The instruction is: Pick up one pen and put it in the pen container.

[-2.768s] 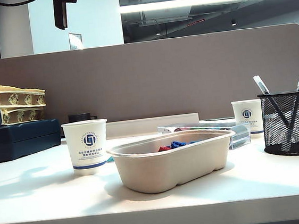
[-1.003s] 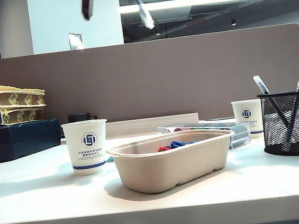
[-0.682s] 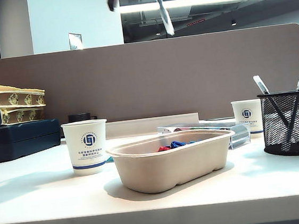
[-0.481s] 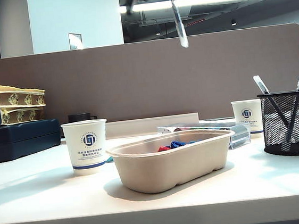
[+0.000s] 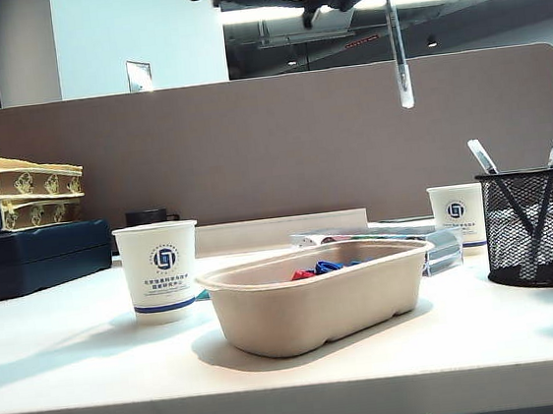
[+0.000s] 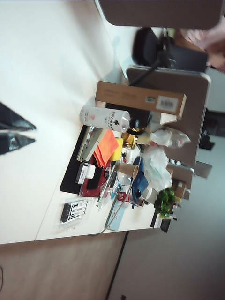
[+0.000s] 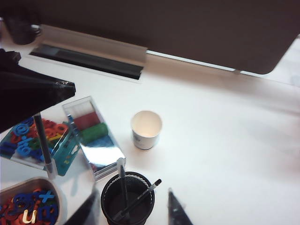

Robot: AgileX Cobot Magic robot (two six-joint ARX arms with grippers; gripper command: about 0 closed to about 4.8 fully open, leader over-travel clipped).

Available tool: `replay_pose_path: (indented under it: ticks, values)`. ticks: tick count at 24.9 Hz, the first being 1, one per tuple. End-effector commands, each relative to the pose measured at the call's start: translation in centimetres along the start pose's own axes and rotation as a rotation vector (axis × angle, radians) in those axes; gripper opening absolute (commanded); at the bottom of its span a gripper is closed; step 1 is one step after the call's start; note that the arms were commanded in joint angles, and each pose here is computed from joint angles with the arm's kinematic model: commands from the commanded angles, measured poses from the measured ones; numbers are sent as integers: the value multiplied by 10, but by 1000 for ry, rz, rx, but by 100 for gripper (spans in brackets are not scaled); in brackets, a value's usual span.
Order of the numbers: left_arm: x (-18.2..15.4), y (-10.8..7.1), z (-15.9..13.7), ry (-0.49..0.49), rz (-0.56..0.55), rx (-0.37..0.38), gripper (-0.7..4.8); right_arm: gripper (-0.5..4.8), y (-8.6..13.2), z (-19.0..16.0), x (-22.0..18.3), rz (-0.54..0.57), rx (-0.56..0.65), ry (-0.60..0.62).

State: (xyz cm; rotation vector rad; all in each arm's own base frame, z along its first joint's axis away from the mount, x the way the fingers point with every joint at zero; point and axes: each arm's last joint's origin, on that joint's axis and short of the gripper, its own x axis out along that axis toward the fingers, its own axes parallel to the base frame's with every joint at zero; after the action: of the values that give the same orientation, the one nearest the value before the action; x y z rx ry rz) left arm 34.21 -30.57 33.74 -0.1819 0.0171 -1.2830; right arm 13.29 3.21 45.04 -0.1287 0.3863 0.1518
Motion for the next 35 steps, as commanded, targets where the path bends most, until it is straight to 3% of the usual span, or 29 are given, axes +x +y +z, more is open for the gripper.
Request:
replay_pose_path:
  ticks: [1, 10, 20, 26, 35]
  values:
    - [9, 2, 4, -31, -1, 53, -6, 180, -2, -1, -12, -22, -1, -17]
    - [41, 5, -15, -31, -20, 57, -6, 180, -3, -10, -24, -21, -5, 16]
    - [63, -10, -39, -84, -45, 119, -6, 179, -3, -13, -24, -18, -5, 49]
    - [68, -8, -52, -66, -41, 151, -6, 179, -3, -15, -28, -16, -6, 58]
    - [77, -8, -72, -63, -39, 141, -6, 179, -3, -18, -33, -16, -7, 66]
